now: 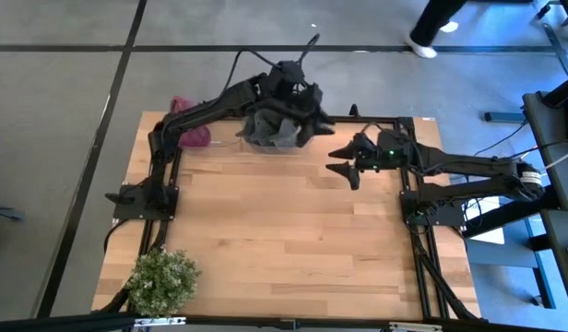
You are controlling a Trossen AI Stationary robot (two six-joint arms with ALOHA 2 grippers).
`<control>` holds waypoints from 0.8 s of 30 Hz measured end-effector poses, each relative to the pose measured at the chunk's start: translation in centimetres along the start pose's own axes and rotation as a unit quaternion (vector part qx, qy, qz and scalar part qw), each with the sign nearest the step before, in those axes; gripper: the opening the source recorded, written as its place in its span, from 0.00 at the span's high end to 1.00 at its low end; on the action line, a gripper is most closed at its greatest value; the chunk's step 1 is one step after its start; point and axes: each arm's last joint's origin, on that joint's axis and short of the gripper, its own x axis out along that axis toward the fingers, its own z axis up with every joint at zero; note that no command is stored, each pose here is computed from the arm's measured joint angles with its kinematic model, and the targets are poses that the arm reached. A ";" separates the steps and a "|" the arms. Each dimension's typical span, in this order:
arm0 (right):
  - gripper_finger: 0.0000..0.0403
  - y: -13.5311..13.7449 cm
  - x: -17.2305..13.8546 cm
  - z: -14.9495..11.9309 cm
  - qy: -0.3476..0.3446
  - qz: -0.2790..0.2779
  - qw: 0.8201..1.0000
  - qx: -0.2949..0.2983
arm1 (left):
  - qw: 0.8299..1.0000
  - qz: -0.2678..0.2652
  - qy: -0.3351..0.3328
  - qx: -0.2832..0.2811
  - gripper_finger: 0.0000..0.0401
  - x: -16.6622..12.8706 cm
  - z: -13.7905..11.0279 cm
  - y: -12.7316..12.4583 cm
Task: Pick and place caps into container
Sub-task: Return to Home Position
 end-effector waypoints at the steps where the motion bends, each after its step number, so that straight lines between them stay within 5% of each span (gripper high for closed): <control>1: 0.42 0.0 -0.2 -0.1 -0.013 -0.003 1.000 -0.003 | 1.000 0.013 -0.013 -0.004 0.63 0.2 0.2 -0.2; 8: 0.42 0.0 -2.2 -0.7 -0.097 0.021 0.994 -0.051 | 0.974 0.225 -0.006 -0.018 0.63 0.3 0.0 -0.3; 16: 0.42 -0.1 -5.5 -2.9 -0.149 0.057 0.985 -0.066 | 0.977 0.209 0.027 -0.016 0.63 -0.6 0.0 -2.8; 24: 0.42 0.0 -7.2 -4.3 -0.153 0.109 0.980 -0.060 | 0.970 0.241 0.012 0.027 0.63 -5.9 2.1 -7.8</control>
